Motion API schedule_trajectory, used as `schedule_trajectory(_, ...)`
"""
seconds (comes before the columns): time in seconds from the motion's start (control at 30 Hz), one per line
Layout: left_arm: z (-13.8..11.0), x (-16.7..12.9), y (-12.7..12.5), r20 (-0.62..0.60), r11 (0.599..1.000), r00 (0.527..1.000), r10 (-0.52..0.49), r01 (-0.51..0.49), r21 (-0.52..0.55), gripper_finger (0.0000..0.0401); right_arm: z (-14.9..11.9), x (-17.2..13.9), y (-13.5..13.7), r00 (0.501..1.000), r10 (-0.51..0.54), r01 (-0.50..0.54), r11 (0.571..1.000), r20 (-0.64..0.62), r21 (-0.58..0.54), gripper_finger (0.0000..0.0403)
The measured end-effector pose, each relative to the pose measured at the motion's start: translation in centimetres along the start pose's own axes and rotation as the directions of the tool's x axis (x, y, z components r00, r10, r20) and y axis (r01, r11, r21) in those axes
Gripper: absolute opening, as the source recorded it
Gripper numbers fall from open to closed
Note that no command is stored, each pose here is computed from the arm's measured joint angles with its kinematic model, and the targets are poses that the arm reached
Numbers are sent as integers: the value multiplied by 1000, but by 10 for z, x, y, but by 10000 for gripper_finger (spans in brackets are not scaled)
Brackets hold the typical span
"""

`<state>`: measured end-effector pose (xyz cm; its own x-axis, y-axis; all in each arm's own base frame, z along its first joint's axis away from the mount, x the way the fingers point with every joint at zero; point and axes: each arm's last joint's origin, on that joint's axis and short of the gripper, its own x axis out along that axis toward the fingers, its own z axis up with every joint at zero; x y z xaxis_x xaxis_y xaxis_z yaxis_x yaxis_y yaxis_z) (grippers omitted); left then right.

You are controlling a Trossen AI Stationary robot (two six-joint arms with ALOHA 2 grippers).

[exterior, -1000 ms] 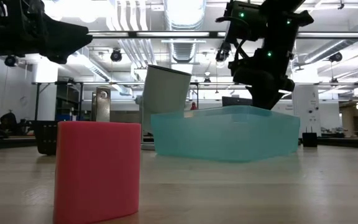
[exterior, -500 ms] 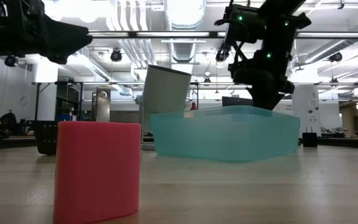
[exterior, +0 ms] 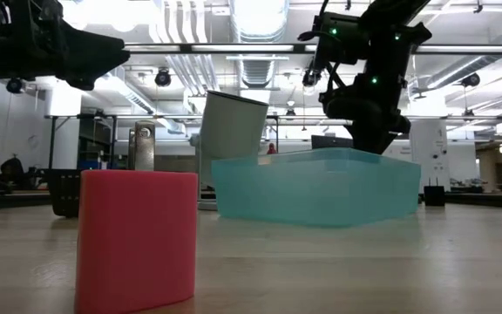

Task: Pick and place items into bin
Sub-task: Put the left black charger cable into the green bin

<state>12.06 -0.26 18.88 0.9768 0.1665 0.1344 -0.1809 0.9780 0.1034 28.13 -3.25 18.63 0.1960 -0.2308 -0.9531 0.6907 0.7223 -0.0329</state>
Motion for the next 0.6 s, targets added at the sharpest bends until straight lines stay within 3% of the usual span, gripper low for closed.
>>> schedule_trajectory(0.3, 0, 0, 0, 0, 1000, 1000, 0, 0, 0, 183, 0, 15, 0, 998, -4, 3, 1000, -66, -19, 20)
schedule_trajectory(0.6, 0, 0, 0, 1, 1000, 1000, 1, -1, 0, 183, 1, 14, -1, 999, -46, 45, 998, -25, -45, 32)
